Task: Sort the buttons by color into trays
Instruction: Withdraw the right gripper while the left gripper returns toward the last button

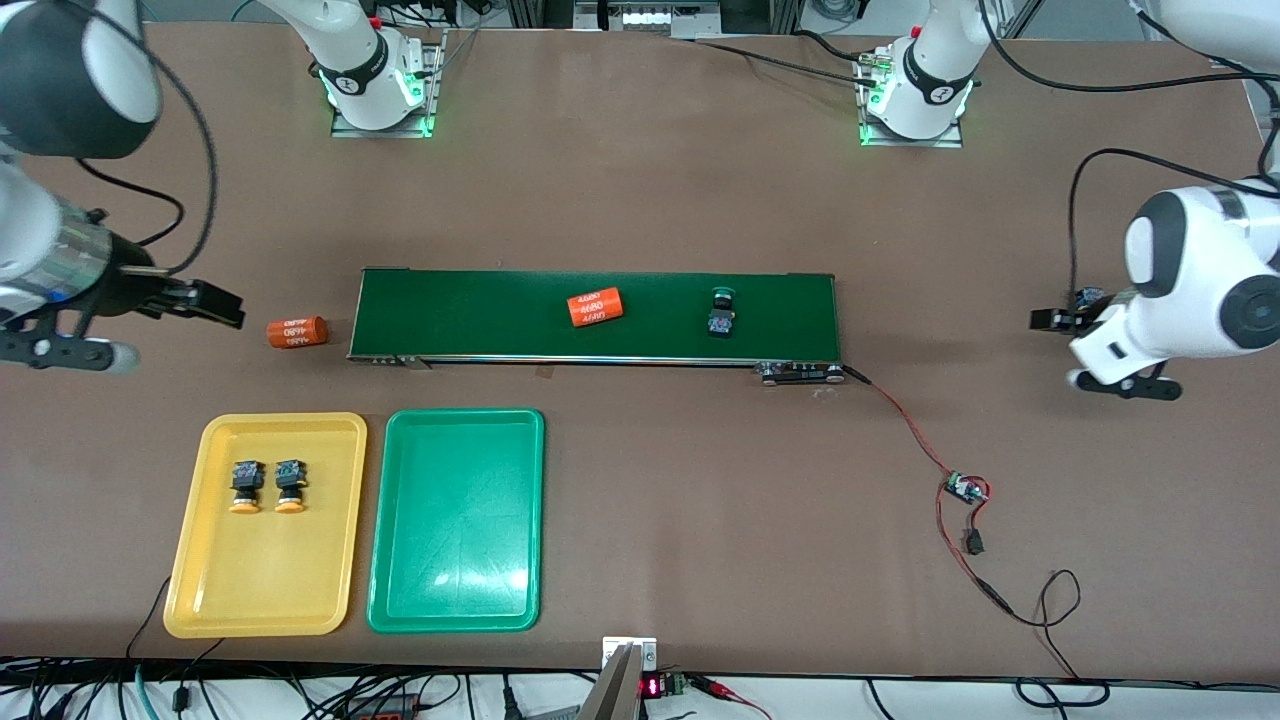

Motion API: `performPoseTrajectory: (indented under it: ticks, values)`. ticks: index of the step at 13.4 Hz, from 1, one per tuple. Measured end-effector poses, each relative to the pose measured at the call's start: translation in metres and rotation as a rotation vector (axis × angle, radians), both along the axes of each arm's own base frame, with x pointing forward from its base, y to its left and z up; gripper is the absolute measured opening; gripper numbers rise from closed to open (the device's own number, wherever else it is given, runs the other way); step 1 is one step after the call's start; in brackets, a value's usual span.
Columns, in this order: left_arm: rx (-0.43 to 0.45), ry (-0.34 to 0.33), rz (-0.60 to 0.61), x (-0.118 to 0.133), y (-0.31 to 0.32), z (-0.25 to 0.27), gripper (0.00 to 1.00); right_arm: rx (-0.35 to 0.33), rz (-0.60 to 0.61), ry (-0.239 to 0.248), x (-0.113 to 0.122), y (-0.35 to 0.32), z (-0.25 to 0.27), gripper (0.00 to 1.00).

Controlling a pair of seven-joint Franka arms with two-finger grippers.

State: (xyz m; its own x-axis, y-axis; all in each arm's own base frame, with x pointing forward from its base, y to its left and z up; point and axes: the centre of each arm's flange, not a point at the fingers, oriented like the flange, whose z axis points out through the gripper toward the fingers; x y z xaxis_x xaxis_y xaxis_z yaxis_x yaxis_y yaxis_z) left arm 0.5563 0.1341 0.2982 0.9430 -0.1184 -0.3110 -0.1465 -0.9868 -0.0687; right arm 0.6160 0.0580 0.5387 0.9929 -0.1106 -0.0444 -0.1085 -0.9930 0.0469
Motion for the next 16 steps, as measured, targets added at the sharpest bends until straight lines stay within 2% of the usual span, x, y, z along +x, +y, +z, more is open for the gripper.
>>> performPoseTrajectory:
  ticks: [2, 7, 16]
  values:
    - [-0.013, -0.011, -0.012, -0.025, 0.044, -0.021, 1.00, 0.000, 0.005, -0.035, -0.009, -0.001, -0.011, 1.00]
    - [-0.015, -0.064, -0.050, -0.066, 0.086, -0.062, 1.00, 0.005, -0.042, -0.039, -0.022, -0.032, -0.010, 1.00]
    - [-0.030, -0.037, -0.093, -0.093, 0.106, -0.107, 1.00, 0.006, -0.043, -0.048, -0.020, -0.033, -0.012, 1.00]
